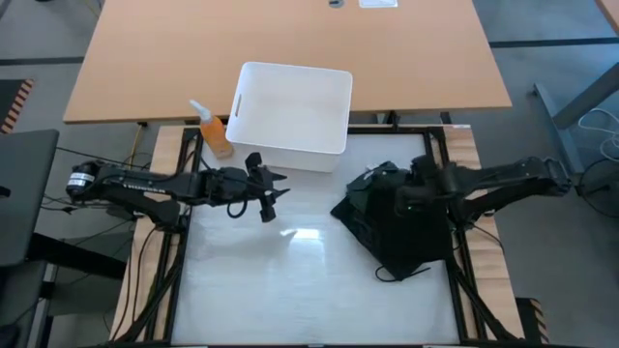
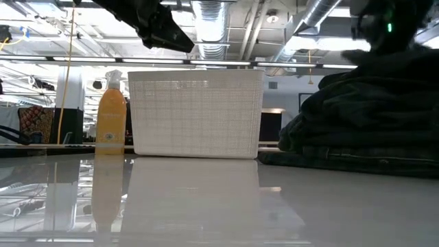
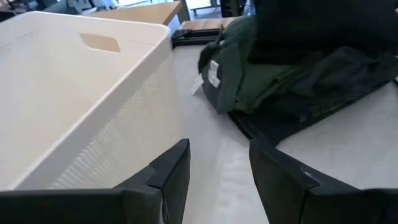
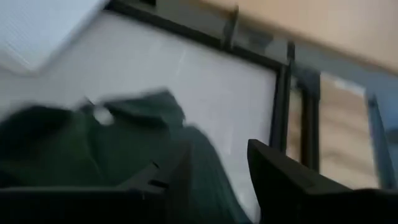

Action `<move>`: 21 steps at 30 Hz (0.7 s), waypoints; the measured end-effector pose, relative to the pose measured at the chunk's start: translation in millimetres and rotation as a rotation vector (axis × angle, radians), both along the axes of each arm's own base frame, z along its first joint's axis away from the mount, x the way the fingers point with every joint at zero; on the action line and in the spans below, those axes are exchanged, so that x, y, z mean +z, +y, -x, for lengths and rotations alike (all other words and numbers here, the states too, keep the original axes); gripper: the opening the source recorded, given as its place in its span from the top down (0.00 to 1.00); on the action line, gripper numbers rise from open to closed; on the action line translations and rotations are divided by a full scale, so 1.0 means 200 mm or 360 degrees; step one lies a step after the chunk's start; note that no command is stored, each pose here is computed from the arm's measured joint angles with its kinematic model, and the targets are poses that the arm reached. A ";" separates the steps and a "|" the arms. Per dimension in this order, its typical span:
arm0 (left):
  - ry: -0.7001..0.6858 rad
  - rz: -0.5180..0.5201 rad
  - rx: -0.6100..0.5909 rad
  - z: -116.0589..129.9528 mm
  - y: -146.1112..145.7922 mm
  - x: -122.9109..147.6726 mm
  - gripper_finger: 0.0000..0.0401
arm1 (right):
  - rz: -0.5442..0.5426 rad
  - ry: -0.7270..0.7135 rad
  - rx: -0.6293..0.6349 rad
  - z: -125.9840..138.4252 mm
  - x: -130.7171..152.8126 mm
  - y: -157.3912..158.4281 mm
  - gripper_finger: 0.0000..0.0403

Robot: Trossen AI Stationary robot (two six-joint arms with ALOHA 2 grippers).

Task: Fold laundry
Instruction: Put the stack of clothes into the white bin

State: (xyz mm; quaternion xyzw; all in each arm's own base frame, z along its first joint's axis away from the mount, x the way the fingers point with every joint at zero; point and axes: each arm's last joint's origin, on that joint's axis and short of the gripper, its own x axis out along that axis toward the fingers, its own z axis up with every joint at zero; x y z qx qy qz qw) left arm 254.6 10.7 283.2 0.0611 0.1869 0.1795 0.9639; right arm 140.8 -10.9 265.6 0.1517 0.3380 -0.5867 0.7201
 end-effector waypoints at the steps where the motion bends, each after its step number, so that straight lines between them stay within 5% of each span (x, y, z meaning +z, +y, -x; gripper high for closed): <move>1: -0.0010 0.0002 0.0003 0.00 0.01 0.00 0.61 | -0.0028 -0.0011 -0.0017 0.00 -0.06 0.00 0.56; 9: -0.0033 0.0089 -0.0053 0.00 0.06 0.00 0.61 | -0.0315 -0.0357 0.0446 -0.19 -0.49 0.07 0.67; 21: 0.0079 0.0118 -0.0044 0.01 0.06 0.03 0.61 | -0.0200 -0.0741 0.1287 -0.67 -0.43 0.31 0.72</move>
